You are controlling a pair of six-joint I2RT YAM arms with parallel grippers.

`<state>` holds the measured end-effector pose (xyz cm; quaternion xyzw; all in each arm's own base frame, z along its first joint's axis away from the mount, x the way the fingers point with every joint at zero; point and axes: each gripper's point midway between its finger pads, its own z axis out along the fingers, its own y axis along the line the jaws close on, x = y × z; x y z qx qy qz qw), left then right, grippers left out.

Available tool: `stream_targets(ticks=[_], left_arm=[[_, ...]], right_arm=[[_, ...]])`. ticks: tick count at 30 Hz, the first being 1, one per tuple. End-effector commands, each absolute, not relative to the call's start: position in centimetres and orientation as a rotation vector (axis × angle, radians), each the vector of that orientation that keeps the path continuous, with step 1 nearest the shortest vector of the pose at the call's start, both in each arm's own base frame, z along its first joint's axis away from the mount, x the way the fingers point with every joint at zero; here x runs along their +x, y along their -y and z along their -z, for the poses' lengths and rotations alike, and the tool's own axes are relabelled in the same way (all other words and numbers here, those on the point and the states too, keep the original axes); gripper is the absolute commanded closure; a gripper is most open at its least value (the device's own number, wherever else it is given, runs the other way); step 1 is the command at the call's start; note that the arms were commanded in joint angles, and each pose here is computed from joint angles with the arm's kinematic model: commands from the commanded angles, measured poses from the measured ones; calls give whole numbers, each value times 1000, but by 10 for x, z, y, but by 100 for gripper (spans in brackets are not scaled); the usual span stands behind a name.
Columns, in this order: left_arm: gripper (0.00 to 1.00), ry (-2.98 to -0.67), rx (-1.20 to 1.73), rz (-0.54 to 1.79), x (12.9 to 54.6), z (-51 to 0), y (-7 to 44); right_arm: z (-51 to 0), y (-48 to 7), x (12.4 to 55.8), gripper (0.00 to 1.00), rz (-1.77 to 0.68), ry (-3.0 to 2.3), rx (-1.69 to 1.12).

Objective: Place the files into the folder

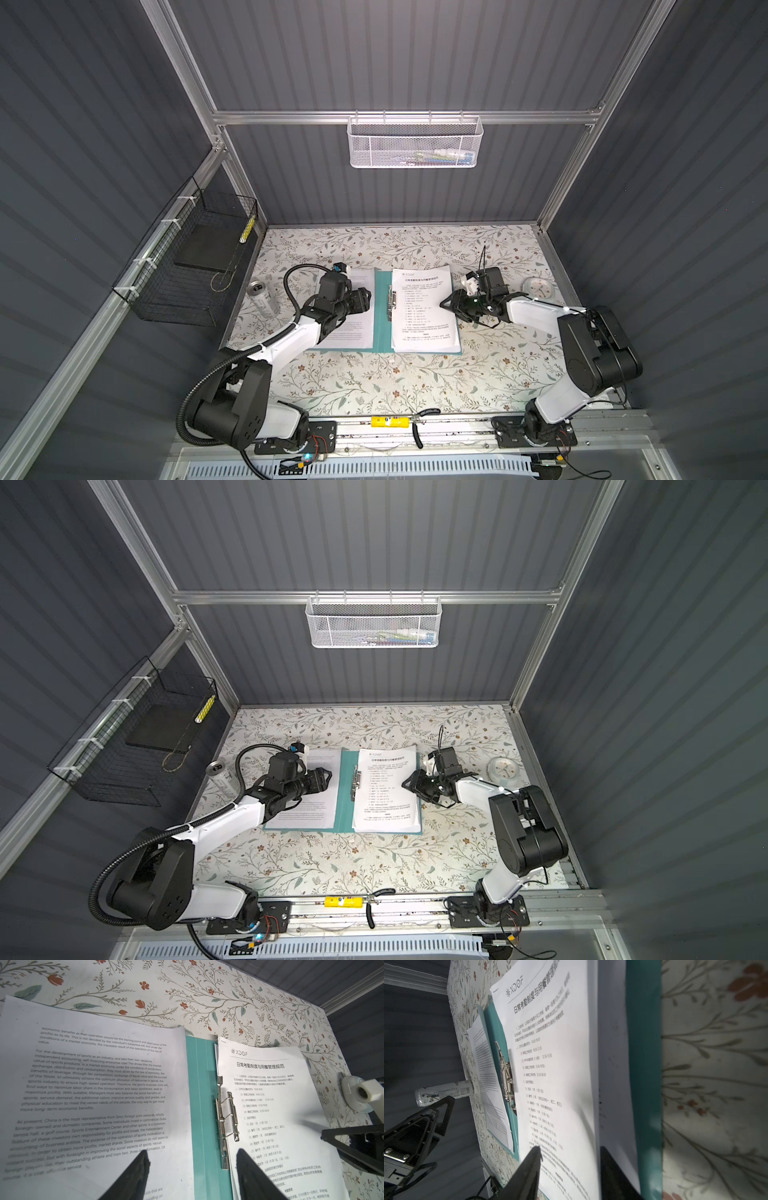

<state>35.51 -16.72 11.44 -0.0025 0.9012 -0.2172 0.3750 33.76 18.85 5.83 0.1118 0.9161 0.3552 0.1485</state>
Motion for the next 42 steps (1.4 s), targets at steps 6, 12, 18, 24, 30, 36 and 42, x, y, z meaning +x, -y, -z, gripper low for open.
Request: stream_targets(ticks=[6, 12, 18, 24, 30, 36, 42], left_arm=[[32, -2270, -11, 497, 370, -131, 161], [33, -2235, 11, 552, 371, -136, 169], [32, -2222, -15, 538, 379, -146, 167], [33, -2209, -7, 537, 391, -171, 173], [34, -2120, -66, 522, 391, -187, 162], [31, -2172, 49, 562, 393, -183, 179], [31, -2261, 83, 546, 407, -164, 189]], right_arm=[[-92, -156, 308, 42, -774, -2709, 287], [-102, -130, 292, 43, -615, -2658, 268], [-144, -134, 297, 44, -718, -2484, 234], [-179, -147, 296, 45, -836, -2370, 161], [-193, -148, 289, 46, -874, -2306, 127], [-190, -155, 287, 46, -923, -2293, 115], [-174, -165, 291, 46, -928, -2363, 122]])
